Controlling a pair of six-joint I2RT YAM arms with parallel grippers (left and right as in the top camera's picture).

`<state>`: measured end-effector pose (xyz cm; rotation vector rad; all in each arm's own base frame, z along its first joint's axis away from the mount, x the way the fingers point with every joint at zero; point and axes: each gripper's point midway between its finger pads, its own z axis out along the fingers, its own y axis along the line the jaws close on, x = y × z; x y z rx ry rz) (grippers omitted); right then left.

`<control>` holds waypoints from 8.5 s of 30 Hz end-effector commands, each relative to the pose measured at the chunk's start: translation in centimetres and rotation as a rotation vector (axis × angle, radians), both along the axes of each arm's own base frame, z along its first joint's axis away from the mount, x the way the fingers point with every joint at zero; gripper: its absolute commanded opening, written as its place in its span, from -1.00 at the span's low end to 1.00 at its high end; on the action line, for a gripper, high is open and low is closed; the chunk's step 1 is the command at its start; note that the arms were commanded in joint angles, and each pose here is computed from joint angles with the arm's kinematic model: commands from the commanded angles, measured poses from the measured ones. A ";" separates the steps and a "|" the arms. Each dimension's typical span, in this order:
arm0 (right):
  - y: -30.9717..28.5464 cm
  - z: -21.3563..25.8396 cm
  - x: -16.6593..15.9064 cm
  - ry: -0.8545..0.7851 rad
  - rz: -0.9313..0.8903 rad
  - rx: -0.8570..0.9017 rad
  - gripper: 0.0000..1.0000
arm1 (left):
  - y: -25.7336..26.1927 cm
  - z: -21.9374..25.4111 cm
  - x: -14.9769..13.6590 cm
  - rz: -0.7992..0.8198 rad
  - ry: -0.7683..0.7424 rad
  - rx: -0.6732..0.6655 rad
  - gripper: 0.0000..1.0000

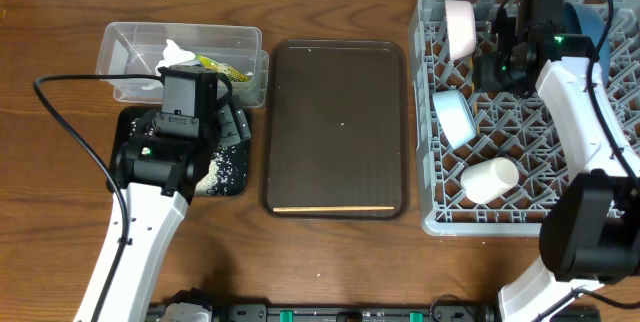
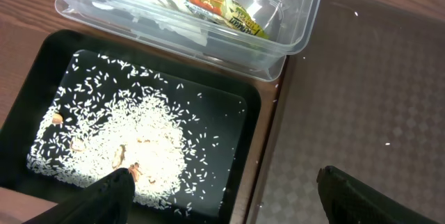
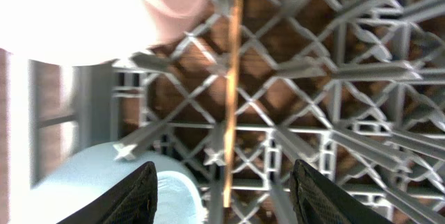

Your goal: Sort waste into correct bins and load items into the dishwasher rack

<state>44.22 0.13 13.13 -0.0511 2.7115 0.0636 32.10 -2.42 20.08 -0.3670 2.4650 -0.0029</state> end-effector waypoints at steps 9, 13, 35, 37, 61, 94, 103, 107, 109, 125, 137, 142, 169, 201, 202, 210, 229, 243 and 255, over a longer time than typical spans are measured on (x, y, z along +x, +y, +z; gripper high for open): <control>13.2 9.2 -5.6 -0.161 0.475 -0.009 0.19 | 0.2 0.2 0.2 0.012 -0.003 0.001 0.74; 17.9 6.3 -9.3 -0.068 0.706 -0.050 0.22 | 0.2 0.2 0.2 0.012 -0.003 0.001 0.74; 23.9 -9.2 -21.6 0.194 1.101 -0.088 0.19 | 0.2 0.2 0.2 0.012 -0.003 0.001 0.74; 23.7 -9.9 -21.7 0.187 1.100 -0.086 0.18 | 0.2 0.2 0.2 0.012 -0.003 0.001 0.74; 21.8 -13.4 -21.9 0.173 0.994 -0.133 -0.17 | 0.2 0.2 0.2 0.012 -0.003 0.001 0.74; 10.6 10.0 -5.7 -0.319 0.071 -0.074 -0.97 | 0.2 0.2 0.2 0.012 -0.003 0.001 0.74; 0.5 8.5 -3.6 -0.274 0.007 -0.214 -0.97 | 0.2 0.2 0.2 0.012 -0.003 0.001 0.74; -0.3 5.7 -2.8 -0.204 0.073 -0.232 -0.97 | 0.2 0.2 0.2 0.012 -0.003 0.001 0.74; -0.7 4.1 -2.5 -0.162 0.102 -0.251 -0.97 | 0.2 0.2 0.2 0.012 -0.003 0.001 0.74; -2.6 0.7 0.2 -0.150 -0.013 -0.216 -0.97 | 0.2 0.2 0.2 0.012 -0.003 0.001 0.74; -1.8 5.3 0.8 -0.245 -0.045 -0.150 0.78 | 0.2 0.2 0.2 0.012 -0.003 0.001 0.74; -0.1 12.0 -1.5 -0.342 -0.010 -0.057 0.82 | 0.2 0.2 0.2 0.012 -0.003 0.001 0.74; 2.8 16.3 -13.1 -0.272 0.084 0.055 0.99 | 0.2 0.2 0.2 0.012 -0.003 0.001 0.74; 1.0 1.7 -19.1 -1.025 -0.074 0.059 0.98 | 0.2 0.2 0.2 0.012 -0.003 0.001 0.74; 1.1 1.8 -19.2 -1.028 -0.073 0.058 0.98 | 0.2 0.2 0.2 0.012 -0.003 0.001 0.74; 1.8 2.9 -19.7 -1.078 -0.051 0.084 0.98 | 0.2 0.2 0.2 0.012 -0.003 0.001 0.74; 1.7 2.7 -19.7 -1.069 -0.052 0.081 0.99 | 0.2 0.2 0.2 0.012 -0.003 0.001 0.74; 1.7 2.7 -19.7 -1.069 -0.052 0.081 0.99 | 0.8 0.5 -0.5 -0.001 -0.018 0.040 0.74; 1.7 2.7 -19.7 -1.068 -0.053 0.081 0.99 | 1.3 -0.7 -3.0 -0.026 -0.476 -0.061 0.74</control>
